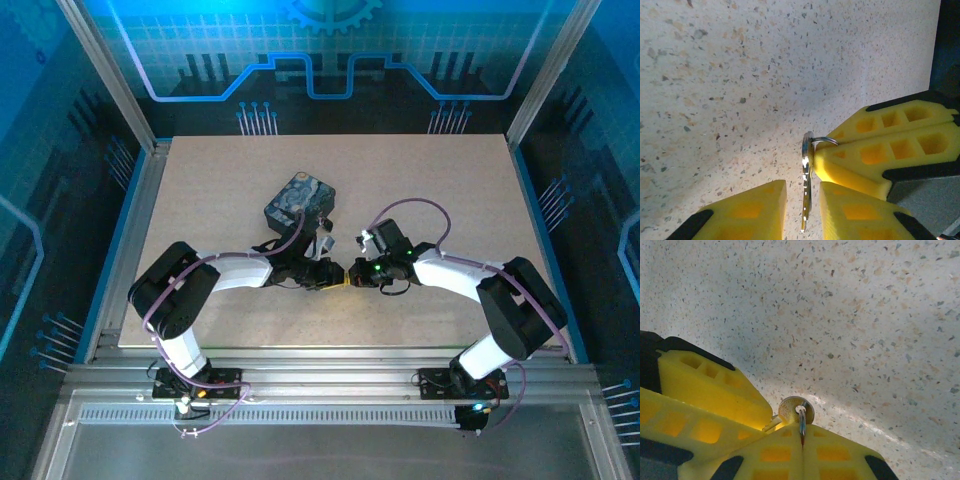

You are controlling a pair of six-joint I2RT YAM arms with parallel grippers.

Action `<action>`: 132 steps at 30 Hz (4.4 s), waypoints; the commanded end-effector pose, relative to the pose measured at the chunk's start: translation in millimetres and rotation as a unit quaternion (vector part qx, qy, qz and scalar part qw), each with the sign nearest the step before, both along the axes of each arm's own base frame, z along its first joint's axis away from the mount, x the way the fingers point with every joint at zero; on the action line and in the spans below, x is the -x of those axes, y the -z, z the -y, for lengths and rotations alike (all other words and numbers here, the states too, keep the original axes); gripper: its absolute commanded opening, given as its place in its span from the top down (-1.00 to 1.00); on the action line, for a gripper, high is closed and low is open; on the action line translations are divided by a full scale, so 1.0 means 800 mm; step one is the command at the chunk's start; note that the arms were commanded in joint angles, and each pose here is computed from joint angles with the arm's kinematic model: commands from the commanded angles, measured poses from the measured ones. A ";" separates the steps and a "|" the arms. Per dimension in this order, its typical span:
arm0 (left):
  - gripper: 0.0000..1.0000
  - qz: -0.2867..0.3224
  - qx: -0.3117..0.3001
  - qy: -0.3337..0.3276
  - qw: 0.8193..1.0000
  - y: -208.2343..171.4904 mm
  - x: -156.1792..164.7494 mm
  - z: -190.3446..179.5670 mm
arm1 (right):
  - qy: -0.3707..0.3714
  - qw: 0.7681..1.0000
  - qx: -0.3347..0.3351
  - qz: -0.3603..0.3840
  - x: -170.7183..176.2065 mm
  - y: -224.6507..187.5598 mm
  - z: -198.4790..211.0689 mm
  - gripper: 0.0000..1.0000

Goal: Unlock a padlock with a key

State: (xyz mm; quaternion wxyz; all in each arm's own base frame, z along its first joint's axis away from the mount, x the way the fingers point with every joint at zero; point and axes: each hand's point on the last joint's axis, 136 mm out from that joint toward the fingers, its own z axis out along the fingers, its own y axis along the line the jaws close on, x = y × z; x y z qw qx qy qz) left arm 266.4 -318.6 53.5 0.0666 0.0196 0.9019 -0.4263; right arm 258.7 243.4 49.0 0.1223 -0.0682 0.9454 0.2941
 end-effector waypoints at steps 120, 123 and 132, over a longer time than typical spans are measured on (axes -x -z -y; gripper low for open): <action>1.00 0.524 -0.159 0.300 0.781 -0.119 -0.054 -0.017 | 0.229 0.934 -0.243 -0.128 -0.083 -0.129 0.008 0.37; 1.00 0.521 -0.160 0.302 0.782 -0.117 -0.053 -0.018 | 0.226 0.934 -0.244 -0.130 -0.083 -0.127 0.005 0.38; 1.00 0.523 -0.160 0.299 0.782 -0.118 -0.053 -0.018 | 0.206 0.935 -0.253 -0.139 -0.079 -0.126 -0.008 0.43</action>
